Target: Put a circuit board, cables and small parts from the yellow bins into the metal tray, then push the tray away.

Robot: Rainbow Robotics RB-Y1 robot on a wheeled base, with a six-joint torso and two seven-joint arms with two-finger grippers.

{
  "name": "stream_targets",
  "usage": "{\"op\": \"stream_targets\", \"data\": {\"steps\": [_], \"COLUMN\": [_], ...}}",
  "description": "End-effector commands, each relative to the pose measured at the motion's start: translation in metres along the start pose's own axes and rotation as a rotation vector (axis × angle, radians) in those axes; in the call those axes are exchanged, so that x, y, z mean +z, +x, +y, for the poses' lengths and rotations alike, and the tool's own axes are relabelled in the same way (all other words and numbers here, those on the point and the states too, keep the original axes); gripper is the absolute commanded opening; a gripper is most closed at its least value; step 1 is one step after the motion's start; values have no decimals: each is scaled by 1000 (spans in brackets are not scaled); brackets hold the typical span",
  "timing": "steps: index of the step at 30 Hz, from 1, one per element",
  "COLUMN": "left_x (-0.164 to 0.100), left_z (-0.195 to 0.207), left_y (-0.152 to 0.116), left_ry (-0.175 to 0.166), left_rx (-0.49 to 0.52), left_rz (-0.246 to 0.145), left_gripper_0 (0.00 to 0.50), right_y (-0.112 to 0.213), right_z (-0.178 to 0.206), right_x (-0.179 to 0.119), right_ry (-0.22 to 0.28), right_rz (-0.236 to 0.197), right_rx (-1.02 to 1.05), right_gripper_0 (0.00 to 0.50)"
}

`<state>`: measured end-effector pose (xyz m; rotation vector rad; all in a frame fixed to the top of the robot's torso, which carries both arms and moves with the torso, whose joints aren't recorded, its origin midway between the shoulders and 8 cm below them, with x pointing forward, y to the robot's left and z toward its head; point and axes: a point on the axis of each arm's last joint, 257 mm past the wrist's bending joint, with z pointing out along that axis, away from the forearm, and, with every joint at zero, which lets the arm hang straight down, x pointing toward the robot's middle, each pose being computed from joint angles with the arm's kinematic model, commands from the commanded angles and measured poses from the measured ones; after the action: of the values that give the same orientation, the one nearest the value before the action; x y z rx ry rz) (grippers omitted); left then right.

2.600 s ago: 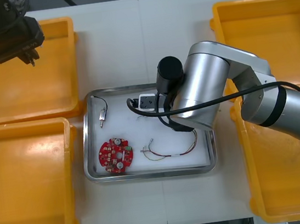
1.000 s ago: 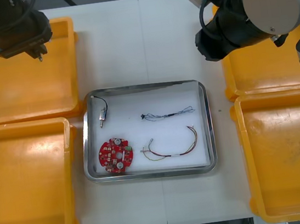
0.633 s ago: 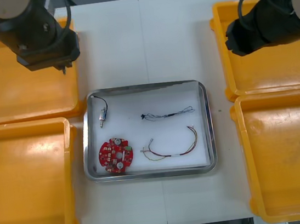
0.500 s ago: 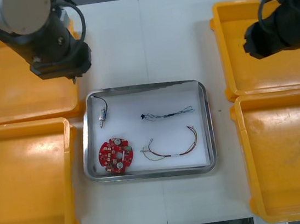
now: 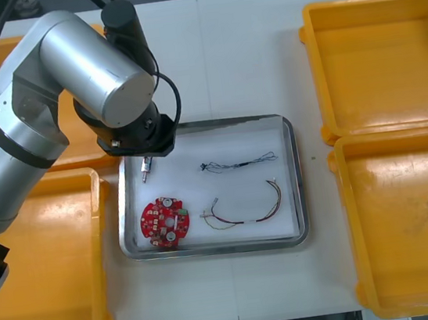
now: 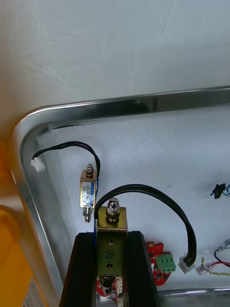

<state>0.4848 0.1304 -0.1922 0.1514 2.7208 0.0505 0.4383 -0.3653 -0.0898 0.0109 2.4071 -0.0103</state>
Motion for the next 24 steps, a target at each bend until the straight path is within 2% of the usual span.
{"op": "stream_targets", "data": {"steps": [1, 6, 12, 15, 17, 19, 21, 22, 23, 24], "left_x": [14, 37, 50, 52, 53, 54, 54, 53, 54, 53], "left_z": [-18, -24, -27, -28, -29, -29, -29, -30, -30, -31], "left_y": [9, 13, 17, 19, 20, 18, 18, 17, 18, 17], "left_ry": [13, 11, -10, -4, 1, 1, 2, 3, 5, 7], "left_rx": [63, 67, 78, 71, 69, 65, 64, 61, 58, 57], "left_rz": [-15, -6, -7, -4, -6, -12, -13, -16, -17, -18], "left_gripper_0": [0, 0, 0, 0, 0, 0, 8, 192, 419, 463], "right_y": [18, 37, 70, 88, 99, 113, 118, 120, 120, 120], "right_z": [-34, -42, -52, -57, -57, -51, -49, -47, -46, -45], "right_x": [-21, -26, -22, -20, -19, -16, -15, -15, -15, -15], "right_ry": [83, 114, 130, 137, 131, 101, 91, 85, 82, 79], "right_rz": [-11, 0, 60, 97, 121, 153, 163, 167, 164, 163], "right_rx": [7, 8, 28, 38, 36, 36, 43, 47, 50, 51], "right_gripper_0": [500, 500, 500, 500, 500, 500, 500, 500, 500, 500]}}
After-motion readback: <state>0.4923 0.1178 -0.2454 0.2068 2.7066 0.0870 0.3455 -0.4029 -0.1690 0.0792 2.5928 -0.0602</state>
